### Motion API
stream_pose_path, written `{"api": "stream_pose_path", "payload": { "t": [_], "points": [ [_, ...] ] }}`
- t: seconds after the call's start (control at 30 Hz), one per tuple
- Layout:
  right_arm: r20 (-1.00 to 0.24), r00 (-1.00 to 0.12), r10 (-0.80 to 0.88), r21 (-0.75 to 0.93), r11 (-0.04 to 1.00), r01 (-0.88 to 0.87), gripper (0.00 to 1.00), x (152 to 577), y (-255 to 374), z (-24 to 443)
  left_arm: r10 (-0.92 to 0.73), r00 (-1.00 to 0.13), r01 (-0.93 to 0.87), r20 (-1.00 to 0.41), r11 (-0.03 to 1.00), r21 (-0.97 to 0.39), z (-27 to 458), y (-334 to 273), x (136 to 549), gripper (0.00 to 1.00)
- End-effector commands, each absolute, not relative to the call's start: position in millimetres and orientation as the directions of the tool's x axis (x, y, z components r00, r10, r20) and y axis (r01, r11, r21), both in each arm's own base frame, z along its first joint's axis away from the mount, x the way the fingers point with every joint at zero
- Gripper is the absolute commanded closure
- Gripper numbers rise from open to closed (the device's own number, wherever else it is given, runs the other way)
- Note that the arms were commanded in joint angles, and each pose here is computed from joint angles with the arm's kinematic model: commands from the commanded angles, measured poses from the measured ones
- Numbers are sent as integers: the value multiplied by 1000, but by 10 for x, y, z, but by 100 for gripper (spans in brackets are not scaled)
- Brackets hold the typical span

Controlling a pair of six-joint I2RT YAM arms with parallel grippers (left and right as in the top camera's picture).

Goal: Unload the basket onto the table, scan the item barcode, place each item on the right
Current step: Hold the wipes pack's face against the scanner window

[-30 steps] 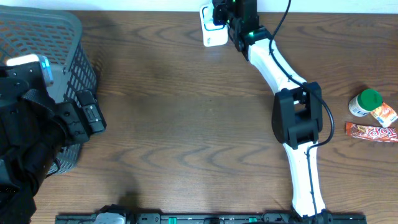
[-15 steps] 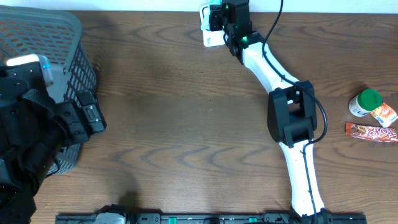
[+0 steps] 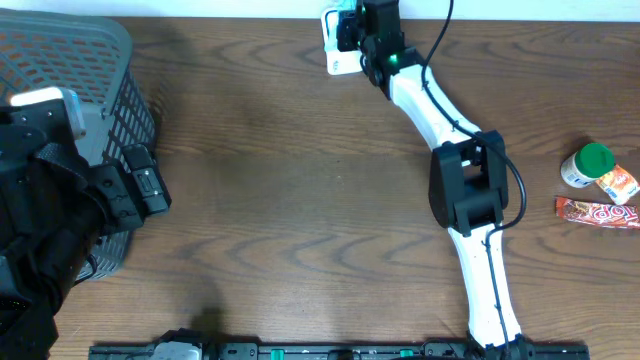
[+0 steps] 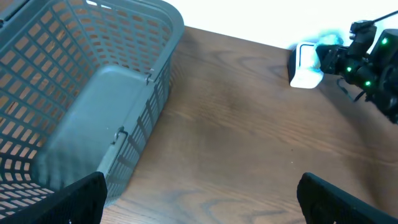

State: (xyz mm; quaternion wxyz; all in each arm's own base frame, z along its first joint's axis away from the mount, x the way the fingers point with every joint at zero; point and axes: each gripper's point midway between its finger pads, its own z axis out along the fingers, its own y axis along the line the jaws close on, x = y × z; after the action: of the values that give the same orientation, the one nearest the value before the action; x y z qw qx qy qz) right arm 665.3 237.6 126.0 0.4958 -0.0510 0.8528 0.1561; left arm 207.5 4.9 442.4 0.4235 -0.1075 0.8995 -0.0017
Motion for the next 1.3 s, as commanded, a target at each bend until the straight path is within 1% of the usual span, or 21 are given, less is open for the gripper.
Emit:
{"api": "stream_pose_path", "payload": {
  "t": [0.0, 0.07, 0.17, 0.23, 0.3, 0.37, 0.47, 0.53, 0.63, 0.73, 0.83, 1.1, 1.27],
  "points": [
    [-845, -533, 33, 187, 954, -236, 94, 6645, 2409, 1377, -191, -670, -205, -717, 976, -69, 4293, 76, 1934, 2],
    [-836, -548, 11, 172, 954, -243, 95, 6575, 2422, 1587, -191, -670, -205, -717, 976, -69, 4293, 76, 1934, 2],
    [-806, -592, 4, 177, 956, -235, 92, 6397, 2404, 1882, -191, -670, -205, -717, 976, -69, 4293, 77, 1934, 2],
    [-758, -652, 17, 195, 960, -201, 91, 6208, 2339, 1999, -191, -670, -205, -717, 976, -69, 4293, 76, 1934, 2],
    [-694, -718, 42, 201, 970, -138, 93, 6011, 2204, 2021, -191, -670, -205, -717, 976, -69, 4293, 77, 1934, 2],
    [-622, -778, 82, 182, 982, -42, 94, 5827, 2006, 1952, -191, -670, -205, -717, 976, -69, 4293, 76, 1934, 2],
    [-518, -844, 141, 79, 990, 117, 92, 5555, 1618, 1757, -191, -670, -205, -717, 976, -69, 4293, 76, 1934, 2],
    [-459, -864, 206, -32, 968, 248, 92, 5353, 1287, 1628, -191, -670, -205, -717, 976, -69, 4293, 76, 1934, 2],
    [-431, -862, 268, -186, 908, 376, 93, 5140, 887, 1536, -191, -670, -205, -717, 976, -69, 4293, 77, 1934, 2],
    [-434, -860, 270, -294, 859, 418, 91, 5074, 627, 1468, -191, -670, -205, -717, 976, -68, 4293, 76, 1934, 2],
    [-411, -869, 275, -353, 831, 430, 90, 5042, 440, 1302, -191, -670, -205, -717, 976, -69, 4293, 77, 1934, 2],
    [-308, -877, 370, -403, 784, 472, 88, 4903, -69, 648, -191, -670, -205, -717, 976, -68, 4293, 76, 1934, 2],
    [-280, -856, 434, -407, 754, 515, 85, 4828, -392, 364, -191, -670, -205, -717, 976, -69, 4293, 76, 1934, 2]
  ]
}}
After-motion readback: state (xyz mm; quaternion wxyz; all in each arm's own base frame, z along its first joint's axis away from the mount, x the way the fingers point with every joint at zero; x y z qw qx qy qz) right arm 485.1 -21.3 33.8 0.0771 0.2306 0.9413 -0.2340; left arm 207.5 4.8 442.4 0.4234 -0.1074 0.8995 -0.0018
